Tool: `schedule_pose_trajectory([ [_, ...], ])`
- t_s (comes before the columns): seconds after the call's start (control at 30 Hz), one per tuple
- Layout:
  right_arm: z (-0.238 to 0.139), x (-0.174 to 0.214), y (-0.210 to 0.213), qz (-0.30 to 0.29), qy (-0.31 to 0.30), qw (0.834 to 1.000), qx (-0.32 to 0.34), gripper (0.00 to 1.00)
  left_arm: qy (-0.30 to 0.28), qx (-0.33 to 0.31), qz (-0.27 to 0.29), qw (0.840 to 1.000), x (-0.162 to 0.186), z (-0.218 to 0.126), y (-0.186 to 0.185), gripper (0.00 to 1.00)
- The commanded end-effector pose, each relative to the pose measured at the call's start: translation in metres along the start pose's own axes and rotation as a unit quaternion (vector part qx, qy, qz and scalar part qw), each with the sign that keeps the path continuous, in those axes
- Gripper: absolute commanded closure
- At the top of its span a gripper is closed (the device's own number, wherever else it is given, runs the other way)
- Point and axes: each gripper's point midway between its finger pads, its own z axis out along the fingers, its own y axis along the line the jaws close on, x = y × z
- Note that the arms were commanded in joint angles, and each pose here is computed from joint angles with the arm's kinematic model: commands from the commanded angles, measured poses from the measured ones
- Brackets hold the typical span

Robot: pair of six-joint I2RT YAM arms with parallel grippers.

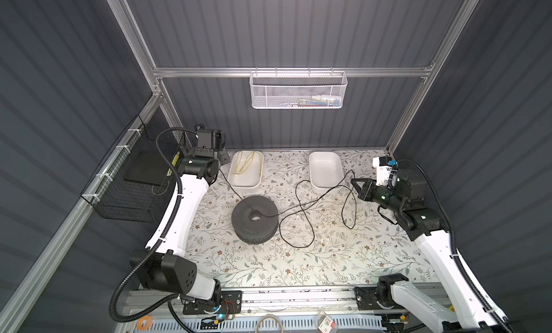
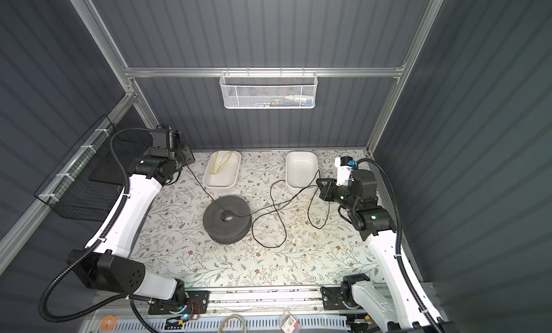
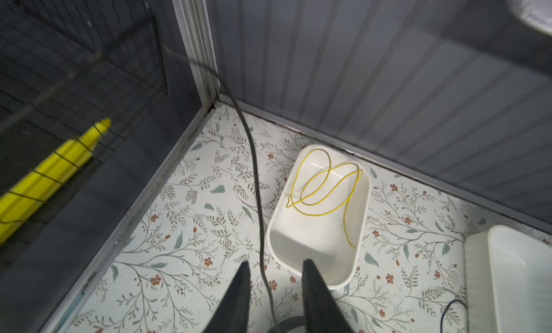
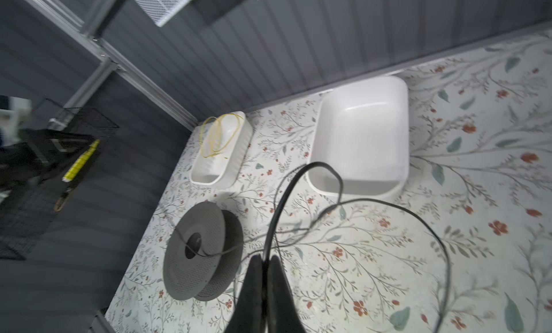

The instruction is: Wrap the cables

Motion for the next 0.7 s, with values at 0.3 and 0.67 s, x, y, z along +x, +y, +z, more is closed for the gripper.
schedule_pose_trajectory([
  [0.3,-0.007,-0.036,0.088,-0.009,-0.022,0.995,-0.101,1.0,0.05,0.252,0.093,0.962,0.034,-0.062,-0.153,0.23],
  [0.67,0.031,-0.051,0.071,0.019,-0.039,0.998,-0.05,1.0,0.078,0.535,0.152,0.828,0.136,-0.197,-0.275,0.01],
])
